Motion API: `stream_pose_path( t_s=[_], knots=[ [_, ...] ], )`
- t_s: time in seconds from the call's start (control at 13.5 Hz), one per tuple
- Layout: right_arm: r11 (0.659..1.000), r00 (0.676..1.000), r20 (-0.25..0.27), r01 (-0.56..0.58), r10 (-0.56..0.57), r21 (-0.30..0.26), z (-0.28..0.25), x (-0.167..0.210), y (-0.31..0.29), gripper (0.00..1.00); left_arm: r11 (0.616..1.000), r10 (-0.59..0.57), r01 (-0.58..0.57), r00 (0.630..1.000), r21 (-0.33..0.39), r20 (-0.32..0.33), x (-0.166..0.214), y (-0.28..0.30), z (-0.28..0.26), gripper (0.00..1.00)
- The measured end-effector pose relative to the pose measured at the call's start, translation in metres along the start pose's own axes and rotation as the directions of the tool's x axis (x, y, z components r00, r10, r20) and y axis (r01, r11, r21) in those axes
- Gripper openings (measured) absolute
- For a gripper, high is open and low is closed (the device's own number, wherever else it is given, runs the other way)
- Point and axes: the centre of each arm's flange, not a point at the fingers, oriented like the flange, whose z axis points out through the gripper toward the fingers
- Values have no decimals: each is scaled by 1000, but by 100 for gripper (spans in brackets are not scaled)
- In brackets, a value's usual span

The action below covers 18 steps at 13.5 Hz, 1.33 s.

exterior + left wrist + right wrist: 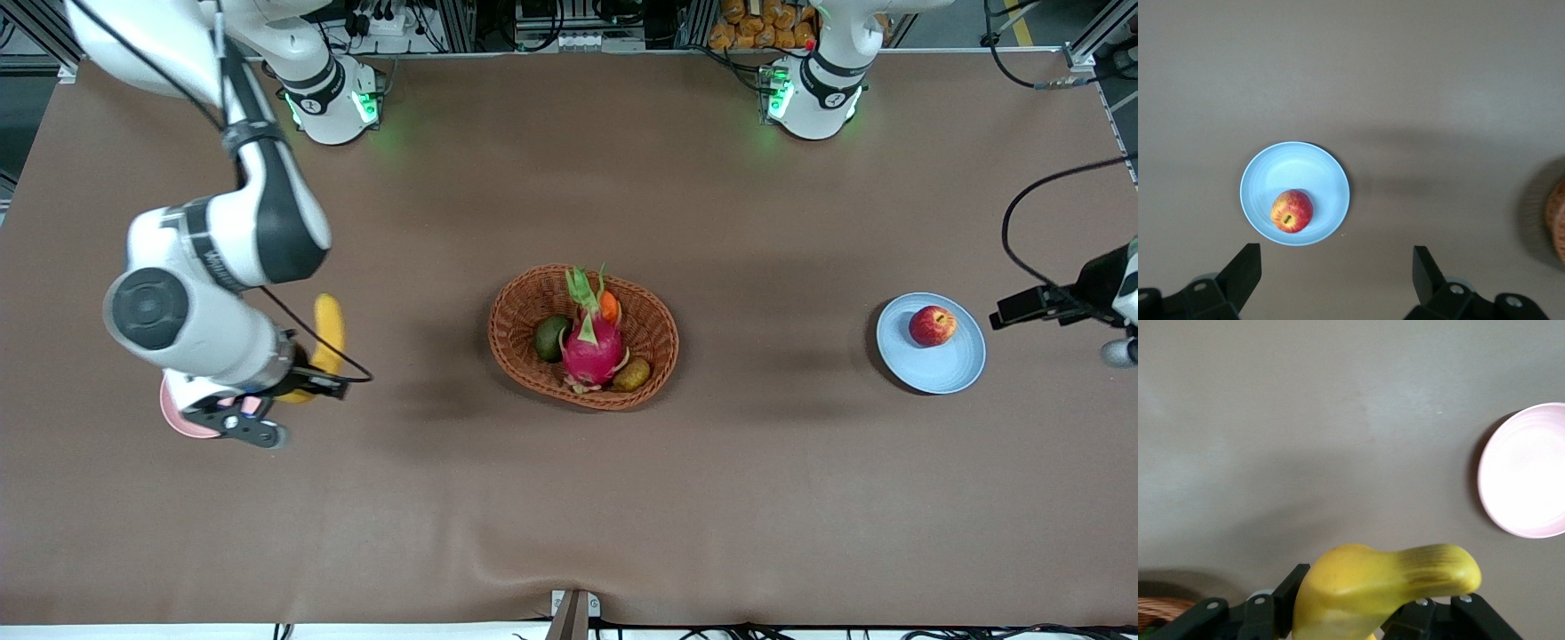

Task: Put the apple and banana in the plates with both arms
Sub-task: 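Open the left gripper and withdraw while the right gripper carries the banana, then lower the banana onto the pink plate and open the right gripper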

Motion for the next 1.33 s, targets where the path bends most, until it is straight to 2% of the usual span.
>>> stream_pose_path(
  t_s=[0.22, 0.44, 0.67, 0.96, 1.33],
  knots=[
    [998, 997, 47, 62, -62, -8, 20, 22, 73, 41, 999, -36, 36, 999, -6, -15, -25, 5, -43, 100],
    [993, 990, 80, 120, -120, 3, 39, 43, 152, 41, 999, -36, 36, 999, 6, 9, -45, 8, -62, 100],
    [985, 981, 98, 169, -170, 18, 67, 56, 203, 41, 999, -39, 39, 999, 1, 10, -63, 7, -75, 100],
    [984, 978, 112, 175, -178, 33, 130, 69, 222, 41, 998, -40, 41, 999, 55, -13, -69, 4, -82, 100],
    [984, 979, 102, 176, -179, 36, 170, 76, 218, 41, 998, -31, 33, 999, 55, -36, -67, 9, -84, 100]
  ],
)
